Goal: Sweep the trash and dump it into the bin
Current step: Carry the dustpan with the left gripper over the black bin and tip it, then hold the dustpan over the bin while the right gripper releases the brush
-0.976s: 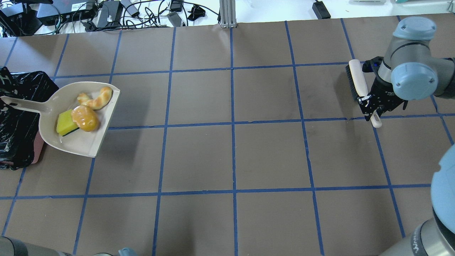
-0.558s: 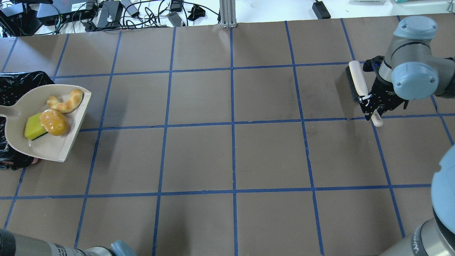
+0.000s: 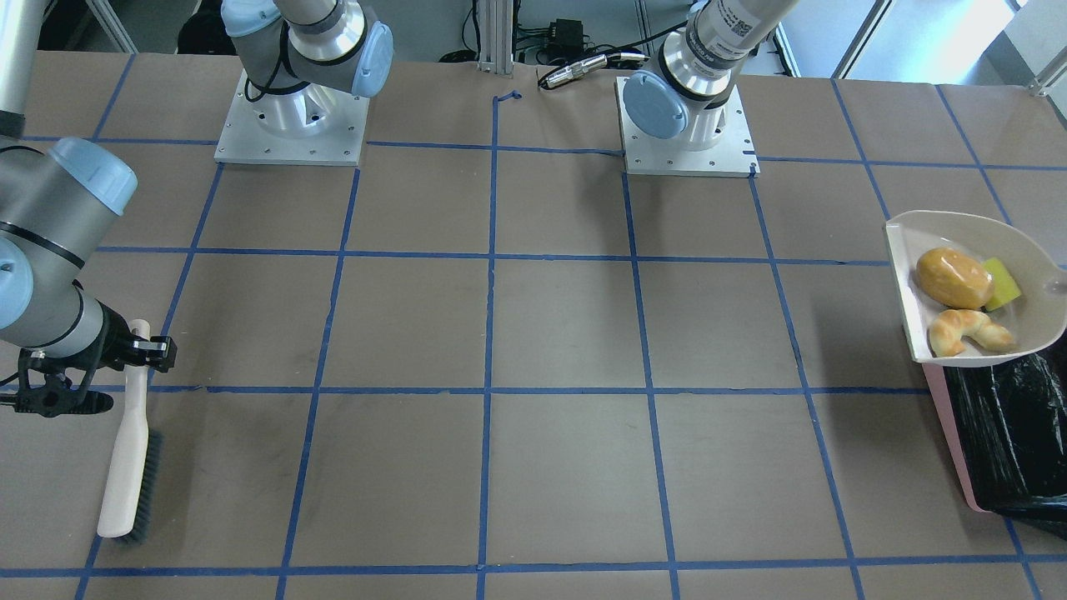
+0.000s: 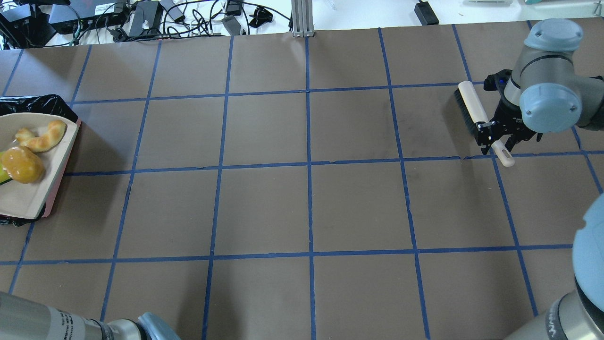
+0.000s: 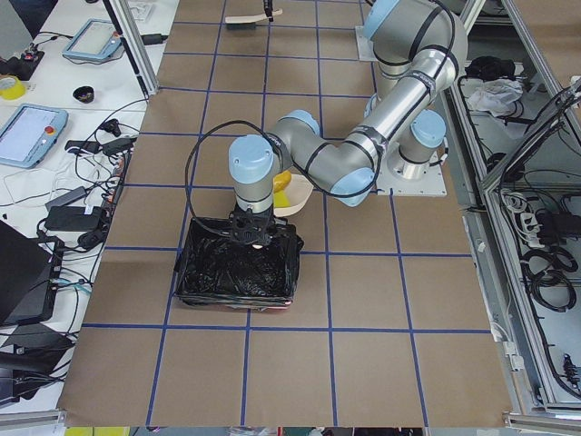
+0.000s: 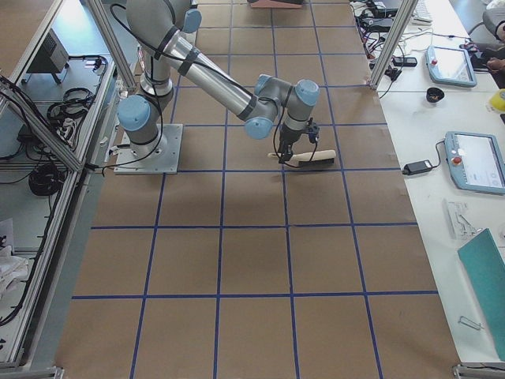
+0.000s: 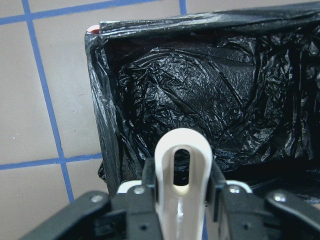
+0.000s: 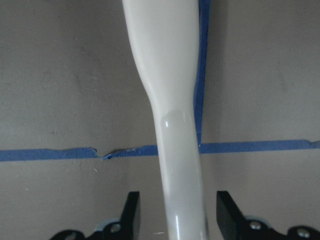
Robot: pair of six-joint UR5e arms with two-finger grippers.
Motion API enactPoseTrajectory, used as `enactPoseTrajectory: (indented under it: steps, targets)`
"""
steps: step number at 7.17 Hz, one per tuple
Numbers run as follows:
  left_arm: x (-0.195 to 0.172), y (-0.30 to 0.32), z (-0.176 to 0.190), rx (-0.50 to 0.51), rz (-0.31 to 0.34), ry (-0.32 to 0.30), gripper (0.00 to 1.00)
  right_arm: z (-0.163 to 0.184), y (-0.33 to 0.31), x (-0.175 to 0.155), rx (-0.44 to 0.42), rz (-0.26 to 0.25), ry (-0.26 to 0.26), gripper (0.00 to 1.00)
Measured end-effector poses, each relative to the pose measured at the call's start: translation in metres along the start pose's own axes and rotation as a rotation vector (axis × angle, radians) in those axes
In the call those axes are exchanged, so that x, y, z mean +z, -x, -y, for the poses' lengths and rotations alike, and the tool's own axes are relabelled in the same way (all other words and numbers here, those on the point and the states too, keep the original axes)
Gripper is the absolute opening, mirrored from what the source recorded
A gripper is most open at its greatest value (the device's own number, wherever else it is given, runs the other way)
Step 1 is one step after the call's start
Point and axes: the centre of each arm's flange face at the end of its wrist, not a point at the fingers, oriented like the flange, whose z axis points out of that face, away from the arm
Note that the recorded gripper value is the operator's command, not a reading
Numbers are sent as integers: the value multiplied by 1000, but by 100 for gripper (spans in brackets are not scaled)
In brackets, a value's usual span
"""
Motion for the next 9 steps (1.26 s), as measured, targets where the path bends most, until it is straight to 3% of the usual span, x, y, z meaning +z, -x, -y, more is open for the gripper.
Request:
enactPoseTrajectory:
  steps: [4, 5, 9]
  targets:
    - [8, -16, 70, 16, -35, -17, 0, 4, -4, -16, 3, -24, -58, 88]
    - [12, -25, 86, 29, -42, -28, 0, 3, -5, -25, 5, -26, -77, 97]
    - [26, -34, 146, 48, -66, -66, 0, -16, 5, -85, 17, 55, -200, 100]
